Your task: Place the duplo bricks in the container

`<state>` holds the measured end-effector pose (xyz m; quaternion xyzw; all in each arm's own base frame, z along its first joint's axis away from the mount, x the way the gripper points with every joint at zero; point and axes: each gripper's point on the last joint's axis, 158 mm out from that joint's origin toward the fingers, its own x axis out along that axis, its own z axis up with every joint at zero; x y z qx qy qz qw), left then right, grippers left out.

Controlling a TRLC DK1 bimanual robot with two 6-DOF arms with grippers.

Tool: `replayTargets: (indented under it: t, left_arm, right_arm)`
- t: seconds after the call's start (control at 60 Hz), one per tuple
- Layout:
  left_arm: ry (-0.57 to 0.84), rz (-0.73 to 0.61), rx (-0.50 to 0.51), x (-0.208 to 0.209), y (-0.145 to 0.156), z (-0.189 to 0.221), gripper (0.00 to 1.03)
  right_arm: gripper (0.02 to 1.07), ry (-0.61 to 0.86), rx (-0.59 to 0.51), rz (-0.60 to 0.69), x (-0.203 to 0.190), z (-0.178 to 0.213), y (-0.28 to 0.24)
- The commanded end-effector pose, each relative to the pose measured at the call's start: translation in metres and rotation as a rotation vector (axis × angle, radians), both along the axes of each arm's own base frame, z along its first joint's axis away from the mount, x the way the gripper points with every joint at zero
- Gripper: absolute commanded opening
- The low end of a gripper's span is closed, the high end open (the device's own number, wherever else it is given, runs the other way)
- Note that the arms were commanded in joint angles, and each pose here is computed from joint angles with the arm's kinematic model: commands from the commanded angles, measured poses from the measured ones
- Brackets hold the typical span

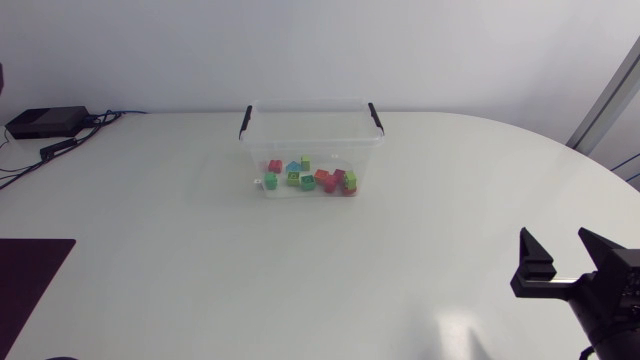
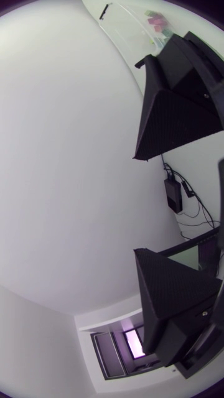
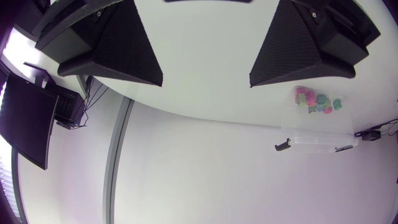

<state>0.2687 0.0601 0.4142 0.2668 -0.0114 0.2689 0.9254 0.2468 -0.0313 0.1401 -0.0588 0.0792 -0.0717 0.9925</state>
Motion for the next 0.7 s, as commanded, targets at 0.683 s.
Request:
replayTargets:
  t: [0.683]
  left_arm:
    - [-0.222, 0.006, -0.152, -0.078, 0.036, -0.057, 0.99]
  right_arm:
    - [1.03, 0.022, -0.014, -0.008, -0.001, -0.007, -0.002]
